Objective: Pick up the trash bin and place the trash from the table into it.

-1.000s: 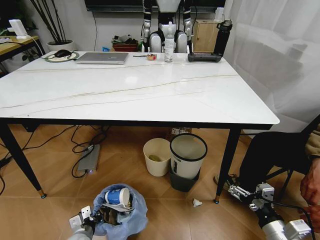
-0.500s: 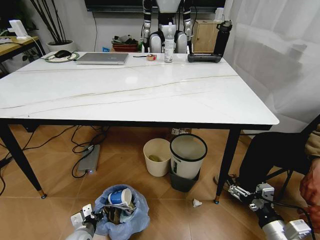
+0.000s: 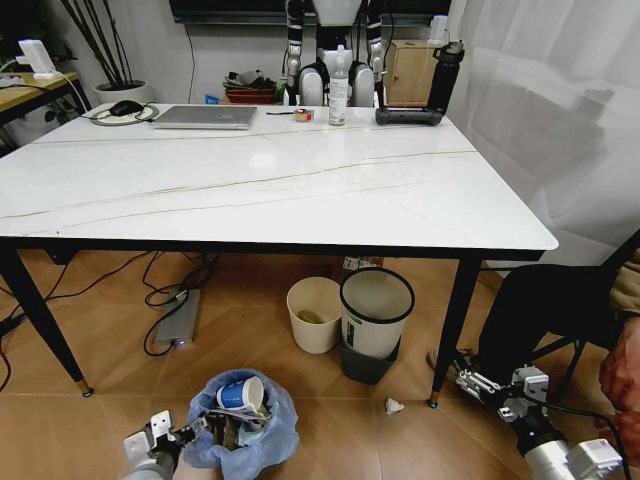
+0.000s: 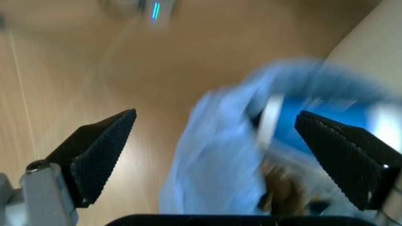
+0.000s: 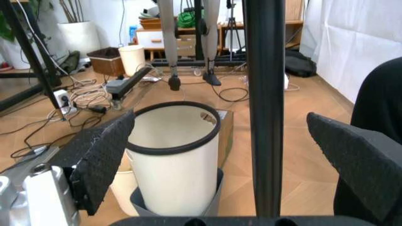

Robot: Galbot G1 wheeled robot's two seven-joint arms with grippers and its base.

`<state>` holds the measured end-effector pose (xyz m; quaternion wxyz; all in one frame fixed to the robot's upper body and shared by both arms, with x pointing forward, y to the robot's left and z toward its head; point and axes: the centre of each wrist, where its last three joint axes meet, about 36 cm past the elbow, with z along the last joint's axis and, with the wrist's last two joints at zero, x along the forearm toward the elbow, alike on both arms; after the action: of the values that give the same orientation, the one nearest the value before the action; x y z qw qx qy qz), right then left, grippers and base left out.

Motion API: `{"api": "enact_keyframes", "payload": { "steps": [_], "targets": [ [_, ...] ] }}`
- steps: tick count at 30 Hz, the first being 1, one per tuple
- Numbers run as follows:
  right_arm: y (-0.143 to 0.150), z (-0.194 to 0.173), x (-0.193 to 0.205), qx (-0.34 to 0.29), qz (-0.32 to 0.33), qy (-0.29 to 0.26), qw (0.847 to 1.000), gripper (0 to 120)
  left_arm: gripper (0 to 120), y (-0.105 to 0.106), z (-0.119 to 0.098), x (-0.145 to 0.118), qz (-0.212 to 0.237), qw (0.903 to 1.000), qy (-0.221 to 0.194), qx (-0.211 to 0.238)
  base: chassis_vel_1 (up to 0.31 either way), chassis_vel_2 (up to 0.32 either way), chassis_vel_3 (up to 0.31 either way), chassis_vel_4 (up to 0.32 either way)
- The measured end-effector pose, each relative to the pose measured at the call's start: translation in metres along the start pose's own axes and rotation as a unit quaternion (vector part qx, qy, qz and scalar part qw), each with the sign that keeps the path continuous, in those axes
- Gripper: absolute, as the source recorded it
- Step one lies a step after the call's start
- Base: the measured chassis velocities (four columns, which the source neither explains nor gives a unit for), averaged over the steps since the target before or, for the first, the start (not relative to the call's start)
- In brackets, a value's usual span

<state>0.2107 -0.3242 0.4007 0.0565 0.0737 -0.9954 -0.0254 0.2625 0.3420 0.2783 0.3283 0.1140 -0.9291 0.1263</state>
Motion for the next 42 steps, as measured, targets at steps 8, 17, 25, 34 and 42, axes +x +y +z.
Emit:
{"api": "enact_keyframes", "payload": {
  "steps": [8, 17, 25, 34, 42],
  "targets": [
    [0.000, 0.000, 0.000, 0.000, 0.000, 0.000, 1.000, 100, 100, -0.043, -0.045, 0.063, 0.147, 0.9353, -0.300, -0.117, 0.000, 0.000, 0.000, 0.000],
    [0.000, 0.000, 0.000, 0.000, 0.000, 0.000, 1.000, 100, 100, -0.080, -0.070, 0.118, 0.215, 0.9054, -0.344, -0.124, 0.000, 0.000, 0.000, 0.000],
    [0.000, 0.000, 0.000, 0.000, 0.000, 0.000, 1.000, 100, 100, -0.080, -0.070, 0.117, 0.213, 0.9074, -0.340, -0.123, 0.000, 0.000, 0.000, 0.000],
    [0.000, 0.000, 0.000, 0.000, 0.000, 0.000, 1.000, 100, 100, -0.079, -0.069, 0.116, 0.211, 0.9091, -0.338, -0.122, 0.000, 0.000, 0.000, 0.000],
    [0.000, 0.000, 0.000, 0.000, 0.000, 0.000, 1.000, 100, 100, -0.079, -0.068, 0.115, 0.210, 0.9099, -0.336, -0.122, 0.000, 0.000, 0.000, 0.000]
  ]
}}
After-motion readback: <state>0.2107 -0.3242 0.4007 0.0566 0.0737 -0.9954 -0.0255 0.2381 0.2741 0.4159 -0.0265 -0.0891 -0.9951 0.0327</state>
